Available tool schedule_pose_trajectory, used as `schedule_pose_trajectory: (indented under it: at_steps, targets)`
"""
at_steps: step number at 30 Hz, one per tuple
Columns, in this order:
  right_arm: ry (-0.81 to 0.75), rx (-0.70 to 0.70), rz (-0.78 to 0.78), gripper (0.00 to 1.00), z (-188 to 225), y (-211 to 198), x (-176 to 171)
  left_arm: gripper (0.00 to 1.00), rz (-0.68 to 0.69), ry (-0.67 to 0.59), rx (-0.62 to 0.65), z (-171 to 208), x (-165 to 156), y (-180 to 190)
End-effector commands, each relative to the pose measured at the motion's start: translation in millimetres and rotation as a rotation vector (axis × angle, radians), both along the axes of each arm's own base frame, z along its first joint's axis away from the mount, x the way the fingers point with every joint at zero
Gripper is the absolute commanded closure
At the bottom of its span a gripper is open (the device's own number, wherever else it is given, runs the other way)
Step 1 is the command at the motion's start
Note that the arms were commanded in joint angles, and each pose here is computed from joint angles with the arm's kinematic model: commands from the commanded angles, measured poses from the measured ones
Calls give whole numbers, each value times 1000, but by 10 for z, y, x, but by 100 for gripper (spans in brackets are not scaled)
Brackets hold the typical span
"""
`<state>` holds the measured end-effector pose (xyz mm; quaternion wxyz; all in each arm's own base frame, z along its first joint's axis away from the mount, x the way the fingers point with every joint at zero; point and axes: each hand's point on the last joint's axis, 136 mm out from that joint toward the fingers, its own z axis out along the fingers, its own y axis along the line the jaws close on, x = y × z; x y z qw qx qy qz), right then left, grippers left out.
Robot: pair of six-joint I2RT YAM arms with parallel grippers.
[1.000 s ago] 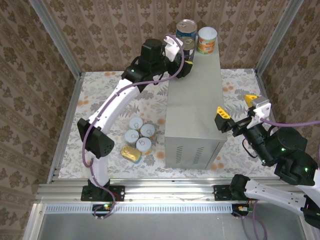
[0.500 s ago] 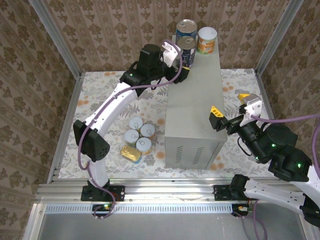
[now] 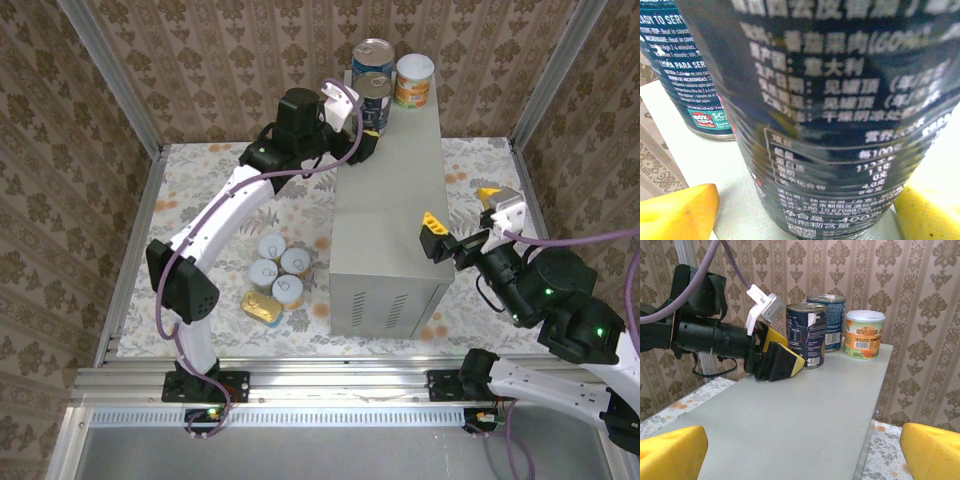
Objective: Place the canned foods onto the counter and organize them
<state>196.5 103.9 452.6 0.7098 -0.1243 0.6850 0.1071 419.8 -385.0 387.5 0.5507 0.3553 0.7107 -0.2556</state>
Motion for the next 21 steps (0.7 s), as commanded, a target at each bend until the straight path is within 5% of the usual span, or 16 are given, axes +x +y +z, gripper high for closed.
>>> schedule_pose_trajectory:
  at_steps: [1,21]
  targets:
    - [-11,31,-38,0,22,-107,-8,10,30,2,-24,3,121,-1]
    - [-15,27,-42,0,22,-133,-19,10,20,13,-23,-5,178,-45]
